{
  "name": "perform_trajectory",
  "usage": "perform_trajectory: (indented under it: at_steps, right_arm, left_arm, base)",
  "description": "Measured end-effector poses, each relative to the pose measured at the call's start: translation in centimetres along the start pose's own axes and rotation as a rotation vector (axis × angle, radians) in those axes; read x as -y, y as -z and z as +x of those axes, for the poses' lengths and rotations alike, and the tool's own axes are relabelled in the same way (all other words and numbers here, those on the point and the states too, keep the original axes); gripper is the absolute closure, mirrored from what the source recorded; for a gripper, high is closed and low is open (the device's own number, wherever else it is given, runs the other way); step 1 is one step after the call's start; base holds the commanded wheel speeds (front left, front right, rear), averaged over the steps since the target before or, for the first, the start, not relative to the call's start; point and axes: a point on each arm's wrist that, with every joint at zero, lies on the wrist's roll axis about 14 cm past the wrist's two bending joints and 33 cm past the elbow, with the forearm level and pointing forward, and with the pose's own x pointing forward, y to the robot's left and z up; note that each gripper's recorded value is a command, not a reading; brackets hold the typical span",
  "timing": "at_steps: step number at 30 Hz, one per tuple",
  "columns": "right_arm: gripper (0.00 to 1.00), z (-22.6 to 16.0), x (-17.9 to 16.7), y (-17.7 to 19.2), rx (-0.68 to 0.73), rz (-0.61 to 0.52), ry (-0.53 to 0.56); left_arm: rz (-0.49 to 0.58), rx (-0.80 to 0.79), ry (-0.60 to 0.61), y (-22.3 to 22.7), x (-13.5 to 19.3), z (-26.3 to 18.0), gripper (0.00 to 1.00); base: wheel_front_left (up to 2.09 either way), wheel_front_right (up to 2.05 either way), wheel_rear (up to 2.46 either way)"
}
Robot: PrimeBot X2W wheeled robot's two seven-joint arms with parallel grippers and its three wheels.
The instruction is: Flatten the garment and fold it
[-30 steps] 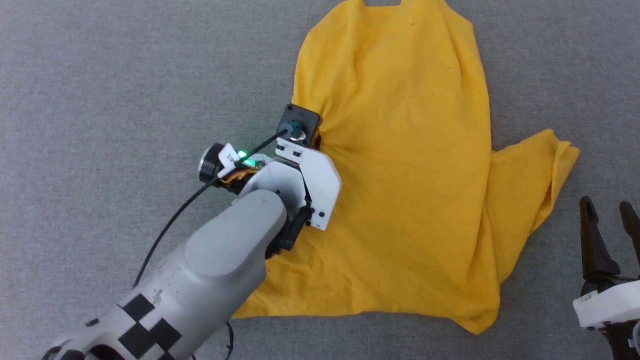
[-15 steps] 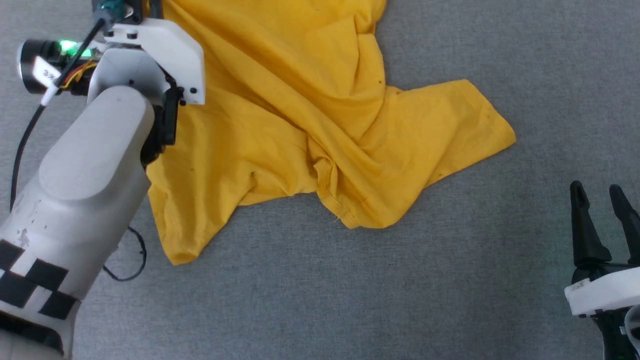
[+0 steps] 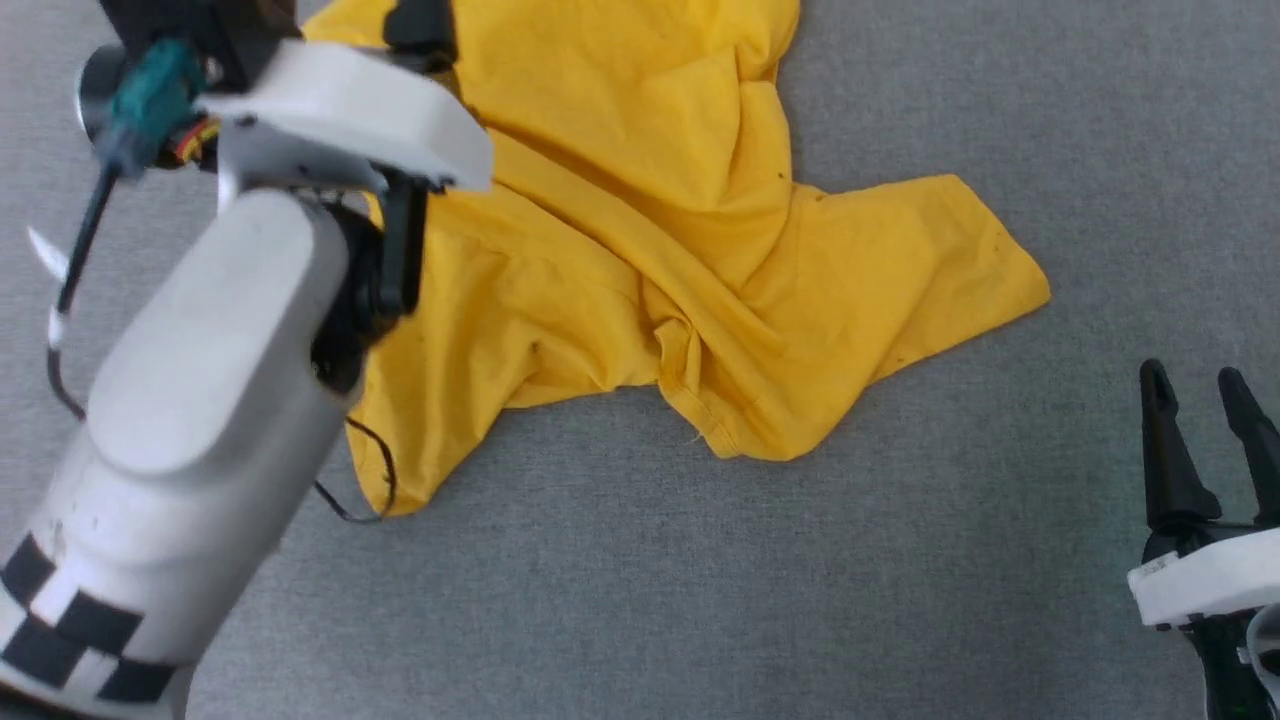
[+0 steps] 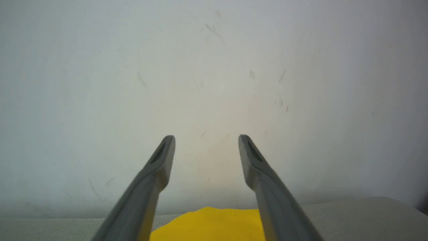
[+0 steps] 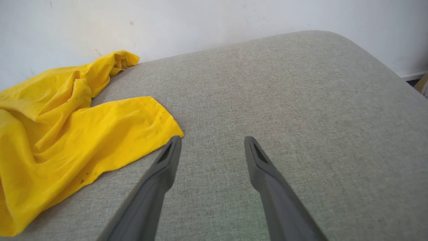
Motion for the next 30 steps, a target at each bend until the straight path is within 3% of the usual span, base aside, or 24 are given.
perform_trajectory:
  at_steps: [7, 19, 25, 30]
  right_arm:
    - [0.00, -1.1, -1.1, -0.8, 0.022, 0.015, -0.035]
    - [0.00, -3.3, -2.0, -0.9, 0.028, 0.023, -0.069]
    - [0.00, -2.1, -3.9, -2.6, 0.036, -0.046, -0.134]
    - [0.00, 0.9, -4.6, -4.0, -0.040, -0.117, -0.182]
  left_arm:
    - [0.009, 0.141, 0.010, -4.3, 1.2, -7.0, 0.00]
    - [0.011, -0.038, -0.204, -0.3, 0.4, -20.5, 0.00]
    - [0.116, -0.019, -0.211, -0.7, -1.0, -21.8, 0.00]
    - [0.119, -0.022, -0.208, -0.3, -1.1, -21.5, 0.00]
  base:
    - [0.00, 0.00, 0.00]
    - [0.00, 0.00, 0.00]
    - [0.00, 0.00, 0.00]
    - [0.00, 0.00, 0.00]
